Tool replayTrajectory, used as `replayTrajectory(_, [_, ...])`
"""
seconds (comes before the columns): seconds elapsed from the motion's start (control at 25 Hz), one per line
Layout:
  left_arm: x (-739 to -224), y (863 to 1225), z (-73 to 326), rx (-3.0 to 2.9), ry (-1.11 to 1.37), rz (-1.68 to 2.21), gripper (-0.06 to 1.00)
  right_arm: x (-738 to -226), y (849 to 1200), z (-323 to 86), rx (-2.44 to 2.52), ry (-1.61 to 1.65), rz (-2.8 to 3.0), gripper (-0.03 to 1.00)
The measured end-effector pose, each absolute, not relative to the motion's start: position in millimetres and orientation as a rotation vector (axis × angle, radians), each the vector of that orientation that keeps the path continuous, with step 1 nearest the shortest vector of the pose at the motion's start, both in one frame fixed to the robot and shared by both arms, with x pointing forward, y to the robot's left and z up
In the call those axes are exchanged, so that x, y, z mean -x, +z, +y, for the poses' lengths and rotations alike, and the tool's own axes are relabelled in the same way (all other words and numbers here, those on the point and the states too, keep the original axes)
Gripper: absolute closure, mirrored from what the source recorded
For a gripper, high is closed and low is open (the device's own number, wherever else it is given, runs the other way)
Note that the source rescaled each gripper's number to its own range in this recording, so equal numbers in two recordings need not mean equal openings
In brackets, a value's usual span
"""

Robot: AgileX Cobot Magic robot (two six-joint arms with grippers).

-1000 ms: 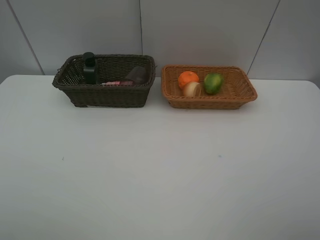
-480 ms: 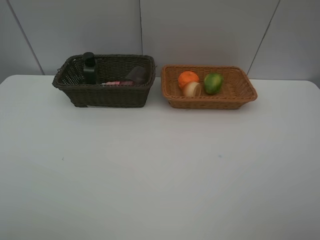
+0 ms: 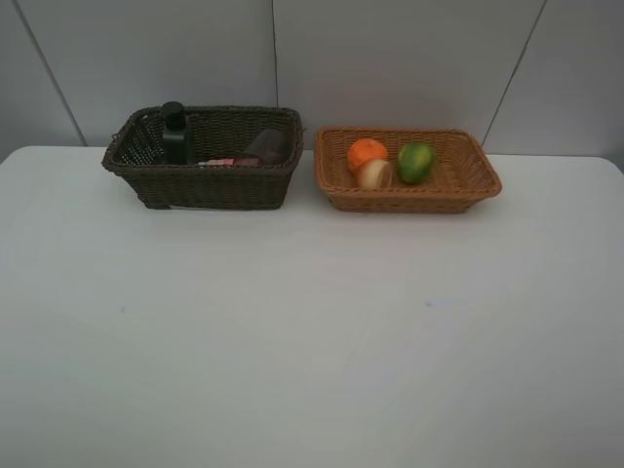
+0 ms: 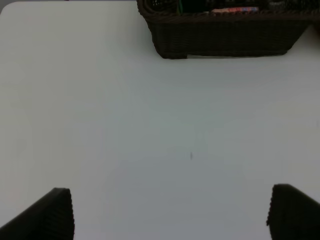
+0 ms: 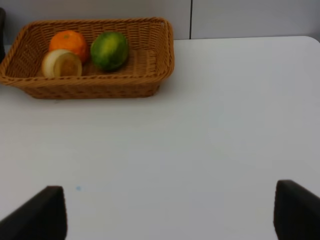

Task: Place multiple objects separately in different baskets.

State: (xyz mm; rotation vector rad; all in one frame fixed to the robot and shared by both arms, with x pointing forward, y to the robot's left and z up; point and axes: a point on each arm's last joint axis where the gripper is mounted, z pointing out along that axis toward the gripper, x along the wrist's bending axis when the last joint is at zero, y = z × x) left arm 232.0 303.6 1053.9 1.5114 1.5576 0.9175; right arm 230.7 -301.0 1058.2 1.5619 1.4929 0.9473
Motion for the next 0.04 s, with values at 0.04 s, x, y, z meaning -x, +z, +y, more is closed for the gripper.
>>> replayTrajectory(0.04, [-232.0, 1053.9, 303.6, -1.511, 0.918, 1.558, -0.06, -230.7, 1058.2, -301.0, -1.562, 0.947, 1.493, 0.17])
